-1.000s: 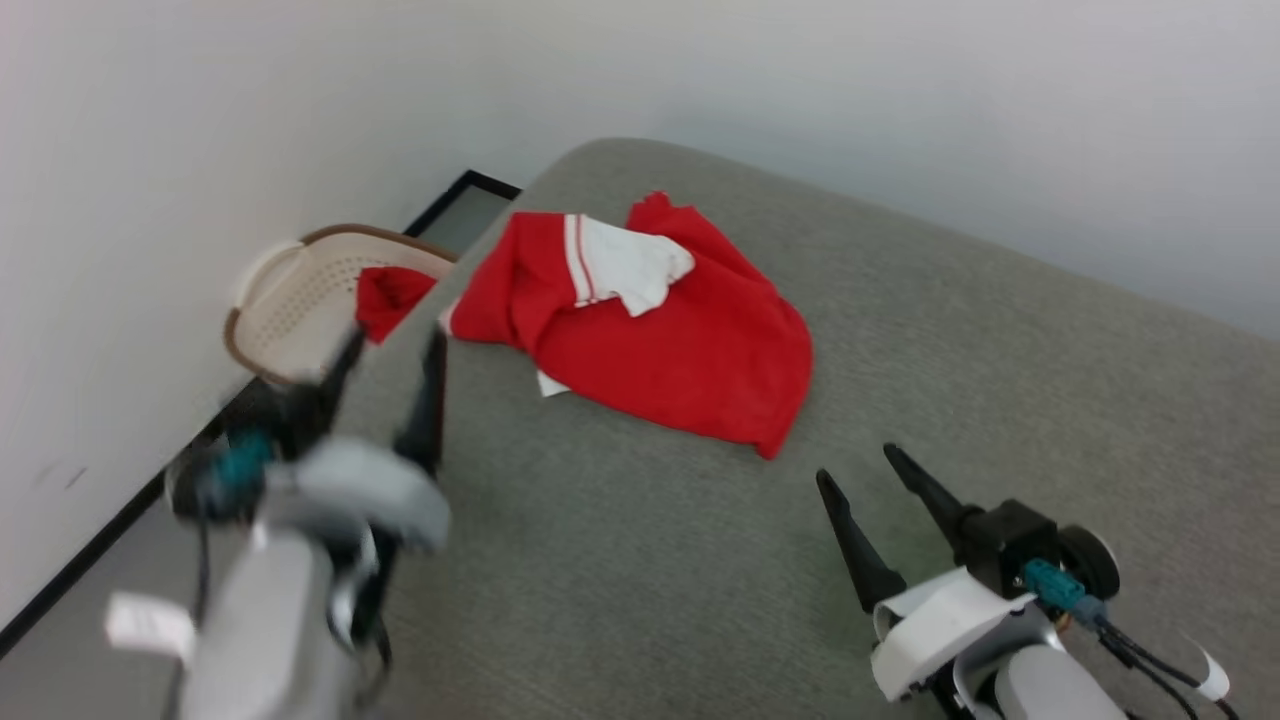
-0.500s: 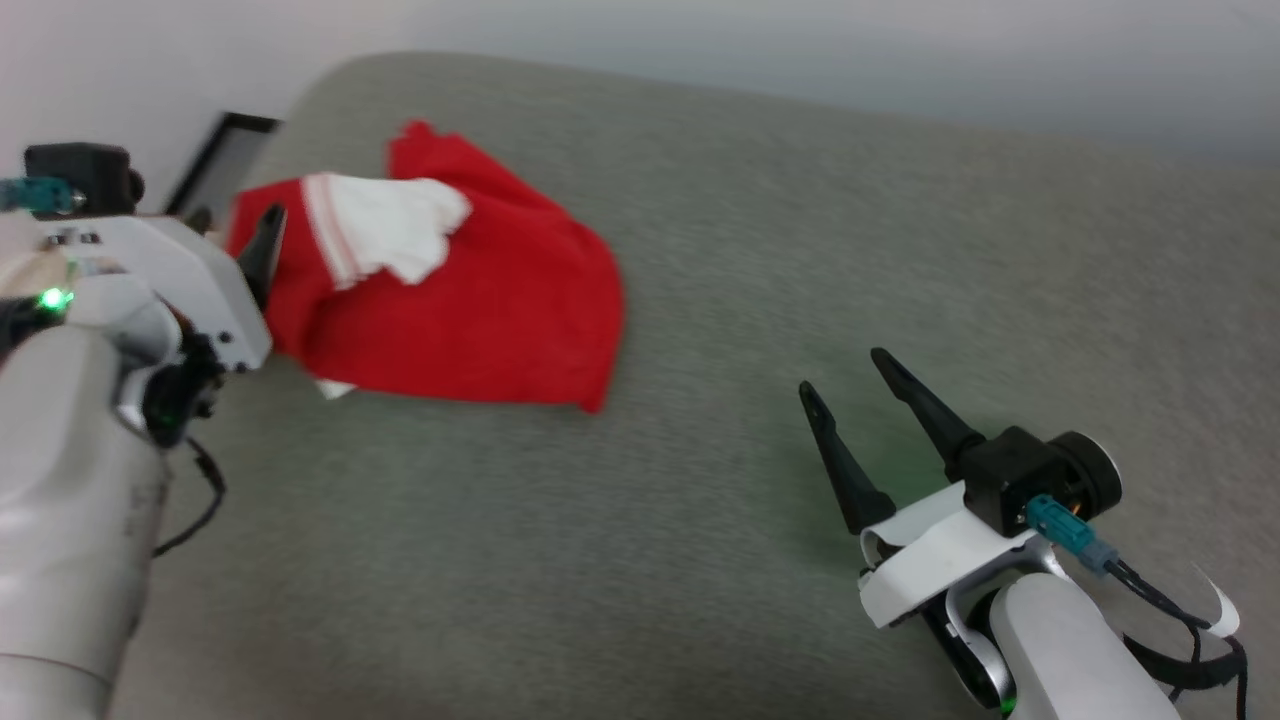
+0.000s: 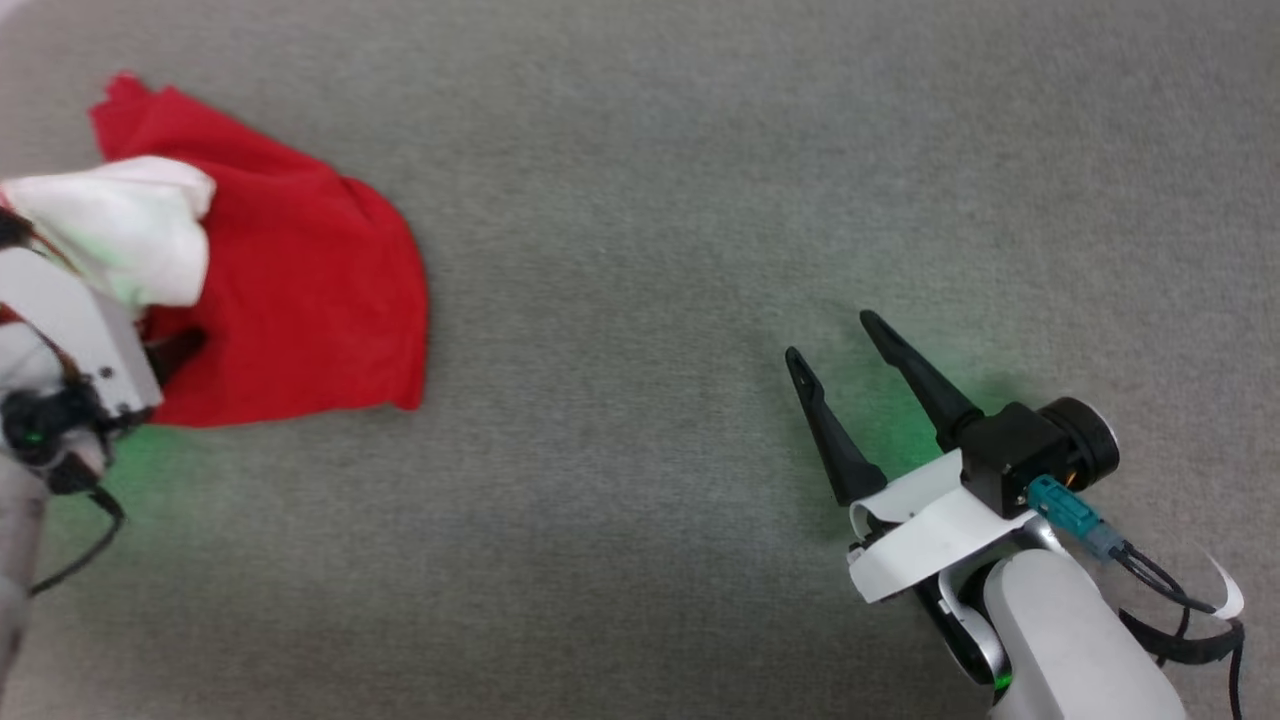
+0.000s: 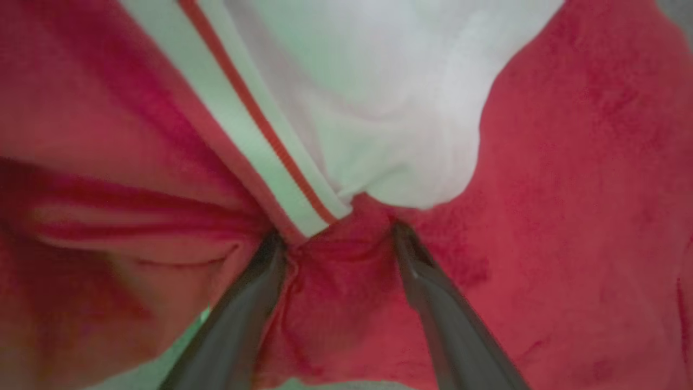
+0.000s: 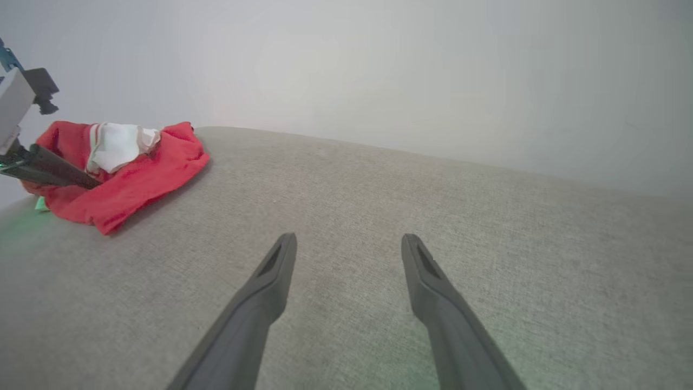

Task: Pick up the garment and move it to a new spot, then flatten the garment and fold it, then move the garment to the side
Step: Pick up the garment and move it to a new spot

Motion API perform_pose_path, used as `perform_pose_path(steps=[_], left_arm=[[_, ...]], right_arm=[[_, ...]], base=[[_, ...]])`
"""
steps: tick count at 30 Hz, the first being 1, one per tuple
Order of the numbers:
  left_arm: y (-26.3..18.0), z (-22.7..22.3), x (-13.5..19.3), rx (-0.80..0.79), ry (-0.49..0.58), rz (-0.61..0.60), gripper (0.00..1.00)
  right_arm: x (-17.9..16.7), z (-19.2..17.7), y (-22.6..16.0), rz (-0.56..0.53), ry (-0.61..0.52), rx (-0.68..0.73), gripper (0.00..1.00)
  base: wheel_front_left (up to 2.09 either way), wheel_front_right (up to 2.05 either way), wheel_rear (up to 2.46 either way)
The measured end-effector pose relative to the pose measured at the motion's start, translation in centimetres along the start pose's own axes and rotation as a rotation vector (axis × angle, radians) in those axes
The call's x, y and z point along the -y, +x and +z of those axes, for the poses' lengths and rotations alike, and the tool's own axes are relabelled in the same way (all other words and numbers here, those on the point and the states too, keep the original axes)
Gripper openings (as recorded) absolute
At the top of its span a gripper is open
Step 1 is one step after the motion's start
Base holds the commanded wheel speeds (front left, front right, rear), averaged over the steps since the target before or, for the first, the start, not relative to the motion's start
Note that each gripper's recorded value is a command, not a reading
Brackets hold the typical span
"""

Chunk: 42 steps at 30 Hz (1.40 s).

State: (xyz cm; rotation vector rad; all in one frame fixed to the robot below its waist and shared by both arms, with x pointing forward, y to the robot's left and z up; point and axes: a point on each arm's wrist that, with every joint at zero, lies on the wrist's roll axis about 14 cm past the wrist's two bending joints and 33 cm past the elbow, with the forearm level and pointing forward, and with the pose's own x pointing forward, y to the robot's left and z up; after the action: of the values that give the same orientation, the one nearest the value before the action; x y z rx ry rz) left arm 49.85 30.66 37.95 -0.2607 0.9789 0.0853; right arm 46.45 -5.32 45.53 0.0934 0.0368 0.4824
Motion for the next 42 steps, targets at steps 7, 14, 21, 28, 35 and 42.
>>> perform_pose_path(steps=[7, 14, 21, 28, 35, 42], left_arm=[[3.1, -0.6, 0.8, -0.052, 0.003, -0.006, 0.44], [2.7, 1.1, 1.7, 0.056, 0.074, -0.021, 0.0], [-1.4, 6.0, 4.4, 0.327, 0.235, -0.058, 0.0], [-7.5, 11.0, 13.5, 0.576, 0.443, -0.24, 0.0], [-10.7, 10.1, 27.0, 0.632, 0.701, -0.509, 0.0], [-9.9, 2.4, 38.8, 0.52, 0.938, -0.765, 0.0]], right_arm=[[1.7, -1.8, -0.7, -0.041, 0.0, -0.046, 1.0], [2.0, -1.1, -1.0, -0.056, -0.004, -0.035, 1.0], [1.2, 0.7, -2.2, -0.072, 0.022, 0.003, 1.0], [0.7, 3.4, -3.5, -0.1, 0.044, 0.07, 1.0], [2.8, 5.4, -5.3, -0.187, 0.055, 0.129, 1.0], [6.5, 6.2, -7.7, -0.316, 0.089, 0.165, 1.0]], base=[[0.0, 0.0, 0.0], [0.0, 0.0, 0.0], [0.0, 0.0, 0.0], [0.0, 0.0, 0.0], [0.0, 0.0, 0.0], [0.0, 0.0, 0.0]])
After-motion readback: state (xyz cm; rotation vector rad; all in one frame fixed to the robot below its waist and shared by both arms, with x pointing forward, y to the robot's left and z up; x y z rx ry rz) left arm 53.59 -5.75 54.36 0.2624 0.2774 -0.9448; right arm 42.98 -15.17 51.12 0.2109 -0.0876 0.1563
